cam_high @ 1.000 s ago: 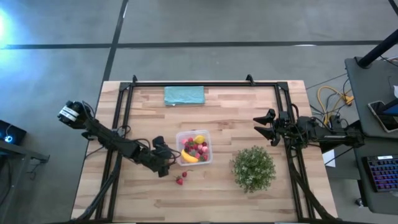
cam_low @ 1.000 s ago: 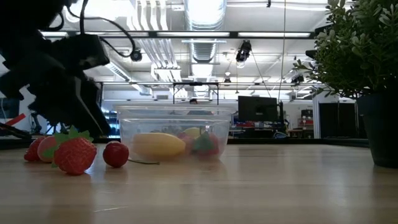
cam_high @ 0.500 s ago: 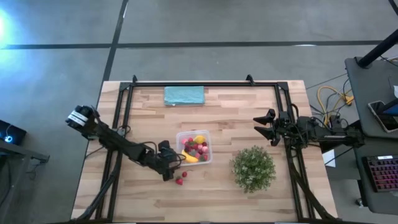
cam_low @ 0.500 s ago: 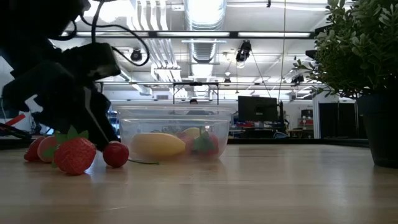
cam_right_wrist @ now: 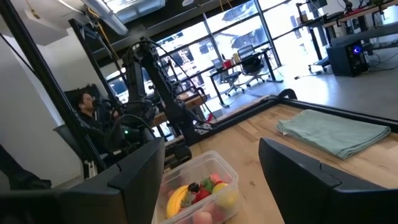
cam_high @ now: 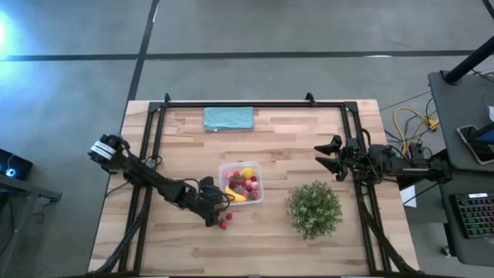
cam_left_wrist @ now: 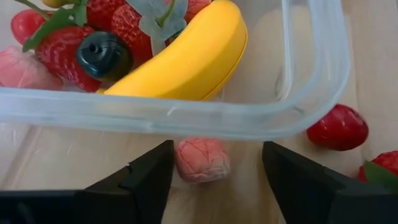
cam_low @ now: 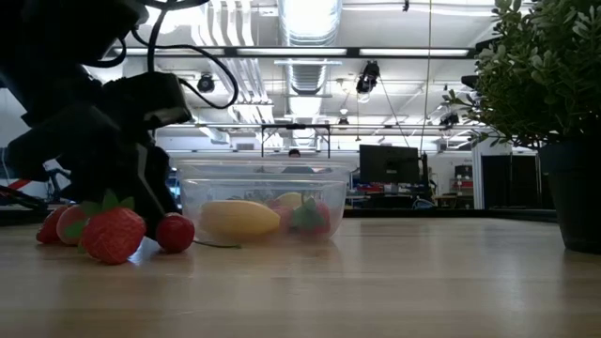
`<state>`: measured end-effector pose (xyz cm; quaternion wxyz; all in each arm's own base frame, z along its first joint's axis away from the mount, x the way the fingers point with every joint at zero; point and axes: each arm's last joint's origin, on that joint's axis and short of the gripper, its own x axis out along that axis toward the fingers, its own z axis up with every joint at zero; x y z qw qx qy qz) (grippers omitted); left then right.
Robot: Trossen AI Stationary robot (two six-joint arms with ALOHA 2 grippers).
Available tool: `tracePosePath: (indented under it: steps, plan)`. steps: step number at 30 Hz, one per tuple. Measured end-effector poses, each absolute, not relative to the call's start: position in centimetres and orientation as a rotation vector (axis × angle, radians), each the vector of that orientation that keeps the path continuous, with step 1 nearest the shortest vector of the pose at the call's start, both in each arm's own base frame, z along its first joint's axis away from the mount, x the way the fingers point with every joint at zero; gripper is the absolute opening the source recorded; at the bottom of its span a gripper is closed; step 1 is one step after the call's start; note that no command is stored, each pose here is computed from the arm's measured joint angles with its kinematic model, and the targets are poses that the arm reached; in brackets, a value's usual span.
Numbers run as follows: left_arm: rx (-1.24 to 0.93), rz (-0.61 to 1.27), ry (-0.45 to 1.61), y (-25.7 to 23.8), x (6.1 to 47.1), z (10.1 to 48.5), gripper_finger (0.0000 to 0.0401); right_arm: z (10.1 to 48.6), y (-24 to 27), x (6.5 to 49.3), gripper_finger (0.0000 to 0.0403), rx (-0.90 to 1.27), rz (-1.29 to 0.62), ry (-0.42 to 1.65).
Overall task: Pick and placing Produce into tupperware
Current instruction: Put the pink peach into the transparent bin
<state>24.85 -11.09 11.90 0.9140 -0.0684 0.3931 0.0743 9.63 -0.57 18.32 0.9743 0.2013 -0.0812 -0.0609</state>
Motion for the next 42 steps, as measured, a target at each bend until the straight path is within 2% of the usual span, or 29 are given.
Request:
tracePosePath:
  steps: [21,26,31,42]
  plan:
    - [-0.144,0.153,0.828,-11.0,24.5,12.1,0.006,18.3,-0.6,9.6,0.0253,0.406,-0.123,-0.164]
    - [-0.22,0.161,0.808,-11.0,24.0,14.1,0.0057,18.3,-0.6,9.6,0.0249,0.406,-0.123,-0.164]
    - [-0.164,0.224,0.808,-10.5,22.8,16.5,0.0057,18.3,-0.6,9.6,0.0247,0.406,-0.123,-0.164]
    - [-0.128,0.315,0.557,-9.2,23.1,21.6,0.006,18.3,-0.6,9.6,0.0252,0.406,-0.123,-0.164]
